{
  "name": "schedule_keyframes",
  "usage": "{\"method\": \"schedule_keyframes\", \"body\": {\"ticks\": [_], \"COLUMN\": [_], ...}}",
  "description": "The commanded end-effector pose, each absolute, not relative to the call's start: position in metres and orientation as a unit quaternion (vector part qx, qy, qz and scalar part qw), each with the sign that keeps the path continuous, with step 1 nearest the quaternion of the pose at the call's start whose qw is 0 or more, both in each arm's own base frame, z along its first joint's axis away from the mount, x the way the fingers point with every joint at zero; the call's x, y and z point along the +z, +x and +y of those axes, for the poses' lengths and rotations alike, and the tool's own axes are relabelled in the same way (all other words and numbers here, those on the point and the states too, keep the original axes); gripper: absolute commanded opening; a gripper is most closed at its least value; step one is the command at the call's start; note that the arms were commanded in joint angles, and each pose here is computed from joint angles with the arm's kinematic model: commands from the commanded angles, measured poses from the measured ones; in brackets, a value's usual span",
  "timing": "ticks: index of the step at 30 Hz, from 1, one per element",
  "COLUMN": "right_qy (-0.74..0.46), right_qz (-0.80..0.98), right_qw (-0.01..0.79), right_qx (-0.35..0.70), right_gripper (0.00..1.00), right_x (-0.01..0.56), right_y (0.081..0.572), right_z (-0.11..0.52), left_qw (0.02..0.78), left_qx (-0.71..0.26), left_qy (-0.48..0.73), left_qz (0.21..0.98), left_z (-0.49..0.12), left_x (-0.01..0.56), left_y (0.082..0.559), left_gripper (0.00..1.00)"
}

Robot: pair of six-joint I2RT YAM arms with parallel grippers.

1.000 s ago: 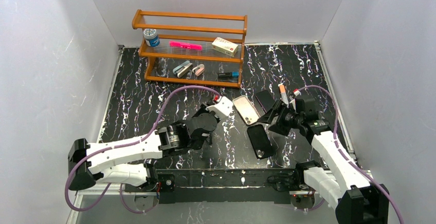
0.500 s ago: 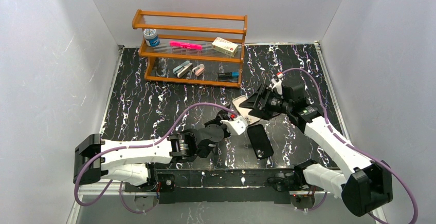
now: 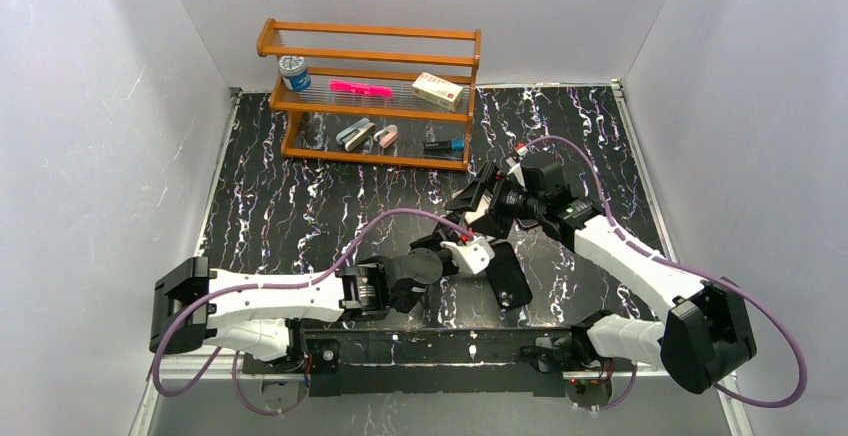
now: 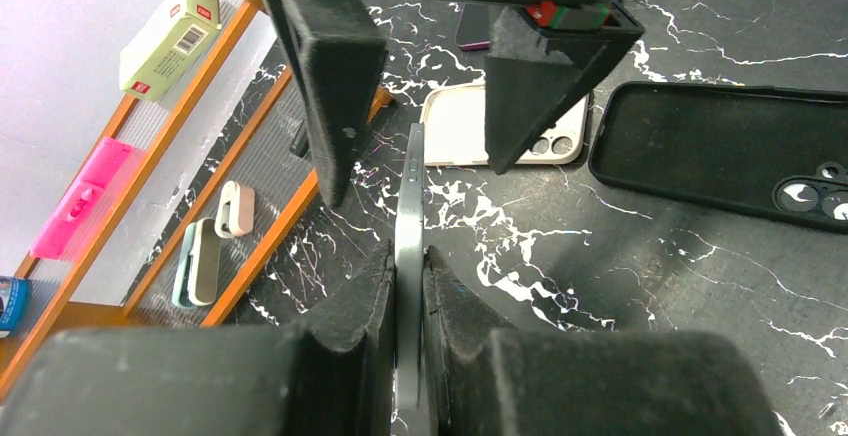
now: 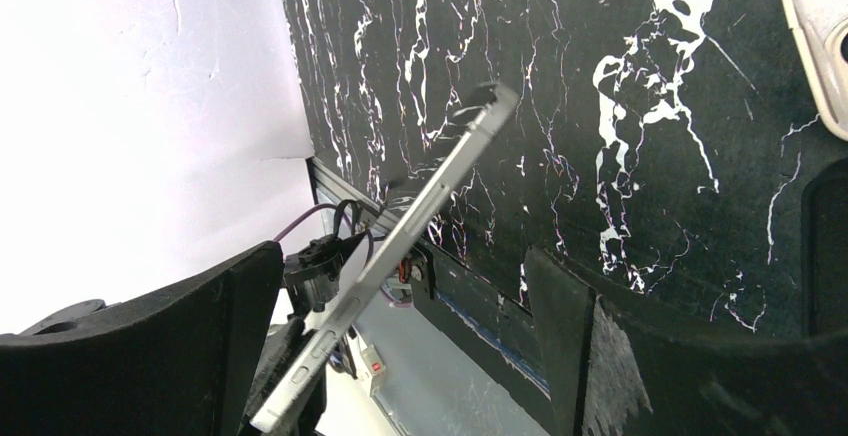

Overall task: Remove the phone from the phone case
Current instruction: Place the phone at the center of the board.

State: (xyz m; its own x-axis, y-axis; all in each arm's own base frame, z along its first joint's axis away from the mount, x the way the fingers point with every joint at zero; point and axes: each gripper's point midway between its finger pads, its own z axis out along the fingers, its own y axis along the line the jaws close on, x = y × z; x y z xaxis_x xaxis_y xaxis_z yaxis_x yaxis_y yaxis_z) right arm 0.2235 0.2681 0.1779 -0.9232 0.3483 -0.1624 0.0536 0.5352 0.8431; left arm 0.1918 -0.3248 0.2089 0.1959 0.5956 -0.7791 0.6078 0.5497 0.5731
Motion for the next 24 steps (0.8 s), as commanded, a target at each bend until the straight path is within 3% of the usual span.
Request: {"method": "schedule_keyframes", "body": {"ticks": [1, 9, 24], "right_qy": [0.098, 0.113, 0.108], "right_qz": [0.848, 0.85, 0.858], "right_qw": [0.189, 0.167, 0.129], "right_qx": [0.485, 0.486, 0.485], "right_gripper": [0.97, 0.53, 0.25], "right_x": [0.203, 0.198, 0.188], "right_y": [0.236, 0.235, 0.23], "right_z": [0.277, 0.282, 0.288], "left_qw": [0.635, 0.637, 0.642], "left_qx": [-0.018, -0.02, -0.031], "left_qy": [0.455, 0.459, 0.476], "left_qz": [0.625, 0.619, 0.6], "left_z": [-0.334, -0.342, -0.355], "left_x": [0.226, 0.226, 0.226], "left_y": [0.192, 0.189, 0.173], "left_gripper": [0.0, 0.0, 0.0]}}
